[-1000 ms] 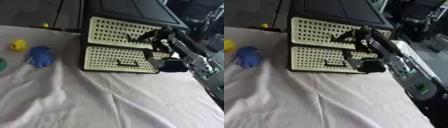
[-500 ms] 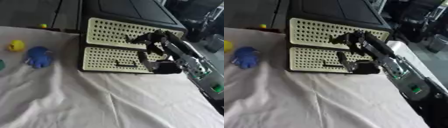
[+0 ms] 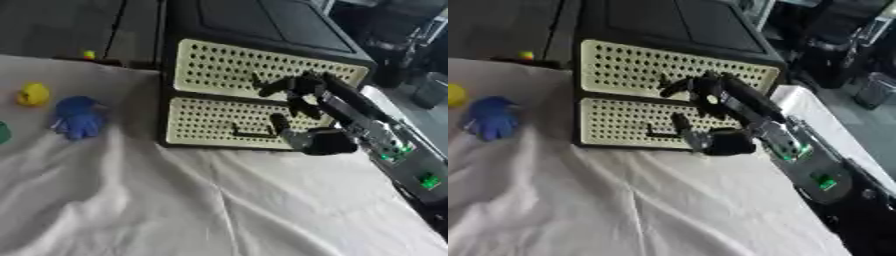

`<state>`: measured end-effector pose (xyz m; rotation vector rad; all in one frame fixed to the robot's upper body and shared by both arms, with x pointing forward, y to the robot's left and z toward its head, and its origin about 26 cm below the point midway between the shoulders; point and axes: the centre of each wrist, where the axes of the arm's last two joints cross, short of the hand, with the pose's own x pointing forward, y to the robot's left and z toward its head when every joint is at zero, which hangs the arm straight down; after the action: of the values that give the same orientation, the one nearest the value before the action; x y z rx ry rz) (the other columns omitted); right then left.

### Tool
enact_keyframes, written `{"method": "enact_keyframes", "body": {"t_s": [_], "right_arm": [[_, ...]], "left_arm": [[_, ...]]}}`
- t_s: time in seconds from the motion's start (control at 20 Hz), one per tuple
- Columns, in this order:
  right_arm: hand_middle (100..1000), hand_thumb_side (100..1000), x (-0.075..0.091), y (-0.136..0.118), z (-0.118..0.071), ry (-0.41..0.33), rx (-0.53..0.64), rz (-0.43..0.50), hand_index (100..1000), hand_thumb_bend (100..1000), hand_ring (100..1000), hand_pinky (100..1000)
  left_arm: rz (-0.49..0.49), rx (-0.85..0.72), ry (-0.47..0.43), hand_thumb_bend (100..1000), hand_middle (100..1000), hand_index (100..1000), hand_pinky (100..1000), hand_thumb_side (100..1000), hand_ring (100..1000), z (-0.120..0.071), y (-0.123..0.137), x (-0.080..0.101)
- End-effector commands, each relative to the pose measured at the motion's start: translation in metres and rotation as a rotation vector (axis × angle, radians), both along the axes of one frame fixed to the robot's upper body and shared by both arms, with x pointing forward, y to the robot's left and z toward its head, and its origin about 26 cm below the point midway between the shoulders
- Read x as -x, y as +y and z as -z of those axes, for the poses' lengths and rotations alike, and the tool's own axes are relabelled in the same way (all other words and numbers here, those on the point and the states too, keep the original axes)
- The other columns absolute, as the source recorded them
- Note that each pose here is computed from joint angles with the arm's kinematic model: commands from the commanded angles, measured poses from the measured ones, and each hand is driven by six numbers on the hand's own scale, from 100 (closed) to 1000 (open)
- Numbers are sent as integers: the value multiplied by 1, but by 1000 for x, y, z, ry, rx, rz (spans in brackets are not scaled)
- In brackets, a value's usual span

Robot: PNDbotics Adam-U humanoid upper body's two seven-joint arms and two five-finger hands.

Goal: Pick up objects from table and place into drawer.

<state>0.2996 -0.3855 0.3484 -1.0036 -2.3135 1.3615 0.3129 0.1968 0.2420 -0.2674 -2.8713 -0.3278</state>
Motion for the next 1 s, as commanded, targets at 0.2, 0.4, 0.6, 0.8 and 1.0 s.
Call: {"method": "enact_keyframes", "body": {"t_s": [0.2, 0.4, 0.6, 0.8, 1.0], "right_arm": [[100, 255, 4, -3, -11, -23, 65, 32, 785, 100, 100, 323], [100, 255, 3, -4, -10, -22, 74, 35, 781, 100, 100, 324], [100, 255, 3, -4, -9, -23, 83, 38, 777, 100, 100, 324], [100, 237, 6, 0, -11, -49, 63, 18, 833, 100, 100, 316], [100, 221, 17, 12, -21, -124, 34, -26, 840, 100, 100, 304]], "left_arm": [[10, -1, -26, 192, 667, 853, 556, 958, 563, -6, -1, 2], [11, -2, -27, 192, 666, 853, 557, 958, 563, -7, -1, 2], [11, -1, -28, 191, 665, 853, 557, 959, 562, -7, -1, 2], [9, -3, -26, 191, 665, 853, 557, 959, 561, -7, -1, 2], [6, -3, -24, 190, 664, 853, 557, 959, 561, -6, -1, 2]]}}
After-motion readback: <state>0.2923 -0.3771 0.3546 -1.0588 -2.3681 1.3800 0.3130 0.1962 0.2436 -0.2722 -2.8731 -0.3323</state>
